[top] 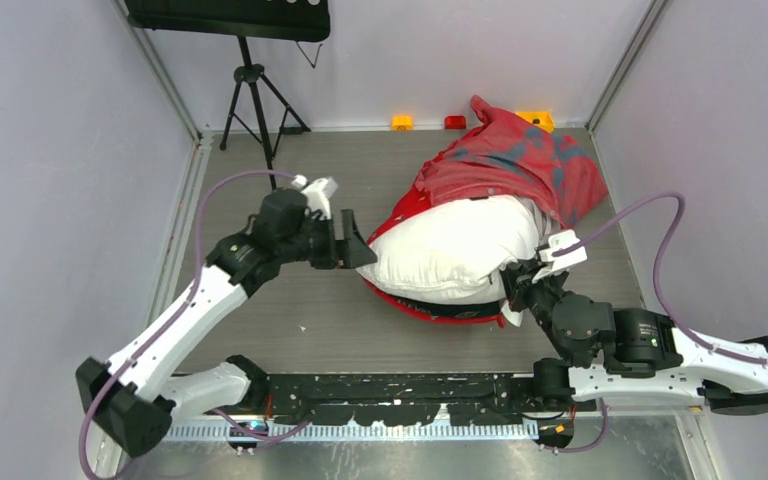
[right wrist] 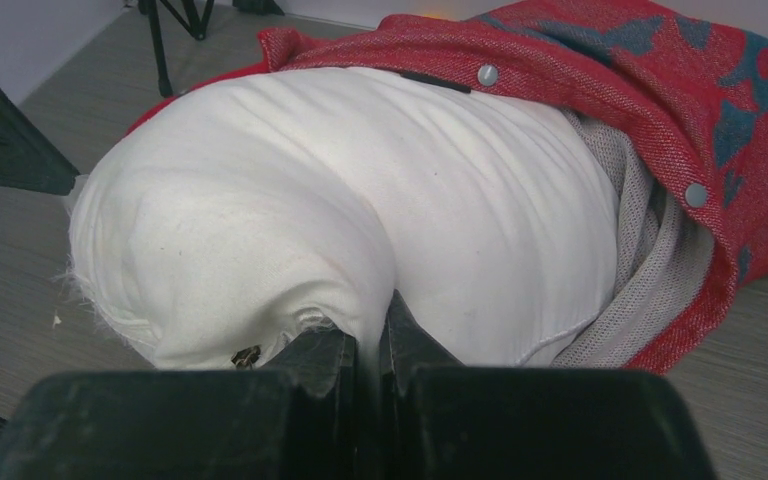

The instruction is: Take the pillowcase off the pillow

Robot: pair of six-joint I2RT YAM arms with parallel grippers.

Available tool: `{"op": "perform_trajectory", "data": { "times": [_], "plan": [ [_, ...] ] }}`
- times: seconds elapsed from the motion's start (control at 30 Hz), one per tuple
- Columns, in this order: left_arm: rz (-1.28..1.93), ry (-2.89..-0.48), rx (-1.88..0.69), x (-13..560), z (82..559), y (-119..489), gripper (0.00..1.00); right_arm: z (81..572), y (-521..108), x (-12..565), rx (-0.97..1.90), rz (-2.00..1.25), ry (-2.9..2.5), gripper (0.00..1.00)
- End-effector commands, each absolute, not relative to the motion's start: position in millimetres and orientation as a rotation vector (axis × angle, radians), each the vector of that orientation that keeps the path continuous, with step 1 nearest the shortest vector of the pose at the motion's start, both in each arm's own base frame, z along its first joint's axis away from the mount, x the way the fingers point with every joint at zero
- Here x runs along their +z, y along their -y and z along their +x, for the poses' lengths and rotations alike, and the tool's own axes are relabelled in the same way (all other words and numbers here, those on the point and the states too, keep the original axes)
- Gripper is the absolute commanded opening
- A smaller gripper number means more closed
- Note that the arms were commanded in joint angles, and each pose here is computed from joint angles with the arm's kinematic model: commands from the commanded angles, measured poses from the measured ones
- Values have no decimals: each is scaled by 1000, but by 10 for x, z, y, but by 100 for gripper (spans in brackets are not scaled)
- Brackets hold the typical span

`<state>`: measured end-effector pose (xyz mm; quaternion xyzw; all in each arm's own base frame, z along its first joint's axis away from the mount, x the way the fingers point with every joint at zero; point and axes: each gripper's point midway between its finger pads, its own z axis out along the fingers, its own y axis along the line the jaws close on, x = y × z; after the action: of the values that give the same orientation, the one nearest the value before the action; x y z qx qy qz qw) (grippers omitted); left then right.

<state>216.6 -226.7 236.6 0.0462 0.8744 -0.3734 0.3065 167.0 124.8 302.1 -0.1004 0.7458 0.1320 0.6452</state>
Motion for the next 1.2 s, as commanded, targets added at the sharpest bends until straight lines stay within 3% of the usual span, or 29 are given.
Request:
{"op": "perform_trajectory", "data": {
  "times": [0.0,0.2,0.37,0.5,0.7,1.03,1.17],
  "plan": [
    [323,-2174,-931,2728,2323,2496,78,1753,-1196,3153,262,-125,-1663,0],
    [349,-2149,-755,2605,2641,2443,76,1752,-1215,3174,265,-135,-1662,0],
    [271,-2193,-669,2280,2854,2437,67,1741,-1155,3264,297,-112,-1649,0],
    [236,-2258,-635,1940,3000,2455,34,1760,-1083,3298,269,-90,-1638,0],
    [-46,-2371,-723,1306,3332,2203,2,1763,-984,3495,309,-23,-1610,0],
    [-209,-2485,-950,268,3659,2517,0,1719,-858,3929,462,67,-1559,0],
    [-172,-2405,-1083,408,3732,2702,0,1673,-1104,3940,502,-38,-1582,0]
  ]
}}
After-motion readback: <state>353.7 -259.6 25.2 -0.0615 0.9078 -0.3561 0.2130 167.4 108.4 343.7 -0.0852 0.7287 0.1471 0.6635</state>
